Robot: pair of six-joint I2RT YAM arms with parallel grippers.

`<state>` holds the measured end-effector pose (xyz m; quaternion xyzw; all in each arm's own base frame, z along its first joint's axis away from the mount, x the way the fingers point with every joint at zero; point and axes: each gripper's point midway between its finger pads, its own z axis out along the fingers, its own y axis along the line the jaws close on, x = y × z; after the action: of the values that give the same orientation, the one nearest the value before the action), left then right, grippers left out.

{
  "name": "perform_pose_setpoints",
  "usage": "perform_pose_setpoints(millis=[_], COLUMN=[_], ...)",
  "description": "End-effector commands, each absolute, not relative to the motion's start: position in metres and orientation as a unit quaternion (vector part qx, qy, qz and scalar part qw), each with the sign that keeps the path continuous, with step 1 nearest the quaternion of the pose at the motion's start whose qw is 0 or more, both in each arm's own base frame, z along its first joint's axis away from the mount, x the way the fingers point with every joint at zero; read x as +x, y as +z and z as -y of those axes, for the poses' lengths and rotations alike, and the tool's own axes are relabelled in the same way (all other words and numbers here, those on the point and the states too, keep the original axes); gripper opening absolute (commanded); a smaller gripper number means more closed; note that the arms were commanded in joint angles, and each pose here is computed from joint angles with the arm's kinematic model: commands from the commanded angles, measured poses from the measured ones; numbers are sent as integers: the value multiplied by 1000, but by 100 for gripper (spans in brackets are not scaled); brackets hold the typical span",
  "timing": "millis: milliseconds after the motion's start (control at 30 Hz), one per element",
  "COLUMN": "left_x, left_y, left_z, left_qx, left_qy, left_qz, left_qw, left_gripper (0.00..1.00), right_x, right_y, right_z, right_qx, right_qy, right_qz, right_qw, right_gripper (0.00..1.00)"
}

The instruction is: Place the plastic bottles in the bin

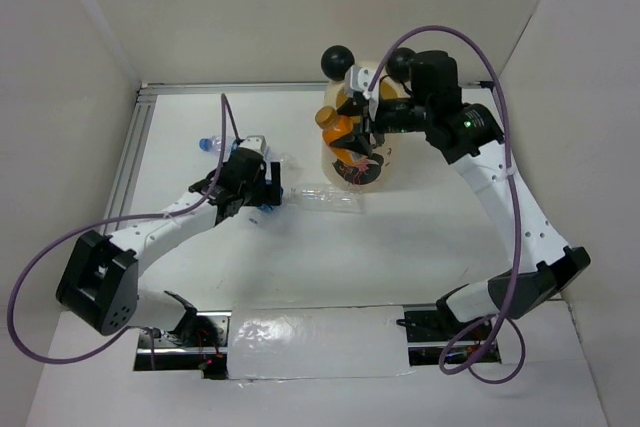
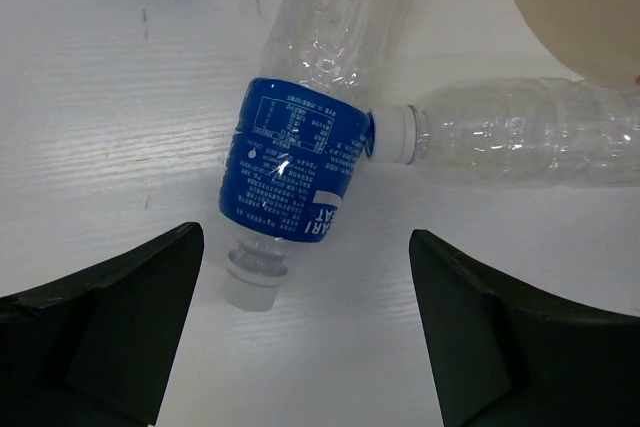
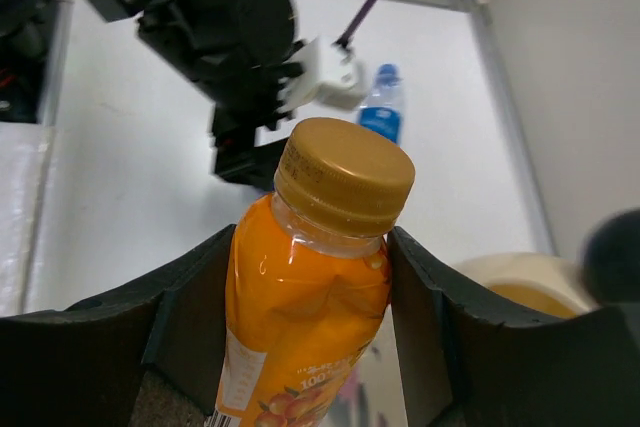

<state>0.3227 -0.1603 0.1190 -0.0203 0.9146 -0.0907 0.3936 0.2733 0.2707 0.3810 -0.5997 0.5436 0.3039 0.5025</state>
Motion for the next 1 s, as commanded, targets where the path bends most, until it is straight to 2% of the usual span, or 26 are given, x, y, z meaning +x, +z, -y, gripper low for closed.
perform_pose_setpoints(millis=[0,133,167,333,400,500,567,600,633,667,700,733,967], left_x=[330,338,338,345,347,350,350,351,354,356,356,358,364], left_y=[98,91,84,73,71,65,61,61,66,69,69,73,54], left_z=[174,175,172,168,166,159,156,154,158,156,156,157,161], left_qx=[68,80,79,75,72,65,63,60,61,58,58,58,56], left_qy=[-111,-103,-97,-74,-68,-53,-44,-38,-39,-34,-34,-26,-11], left_qz=[-912,-908,-910,-912,-912,-915,-917,-917,-913,-912,-912,-910,-924], left_qw=[389,398,395,397,398,395,391,394,402,405,405,410,378], left_gripper=[96,94,94,94,94,94,93,93,93,93,93,93,93], right_x=[311,351,361,398,410,420,423,423,423,423,423,420,374], right_y=[412,398,406,380,372,367,369,369,369,367,363,364,412], right_z=[-260,-236,-234,-215,-214,-212,-211,-211,-211,-210,-210,-209,-207], right_qx=[-588,-569,-563,-541,-538,-533,-531,-531,-531,-531,-531,-531,-511], right_qy=[263,246,232,206,206,195,188,188,188,184,186,186,231], right_qz=[-490,-495,-480,-509,-516,-521,-522,-522,-522,-526,-529,-529,-511], right_qw=[587,609,631,638,634,637,641,641,641,639,636,635,651], right_gripper=[9,15,15,15,21,49,58,70,76,91,91,100,100])
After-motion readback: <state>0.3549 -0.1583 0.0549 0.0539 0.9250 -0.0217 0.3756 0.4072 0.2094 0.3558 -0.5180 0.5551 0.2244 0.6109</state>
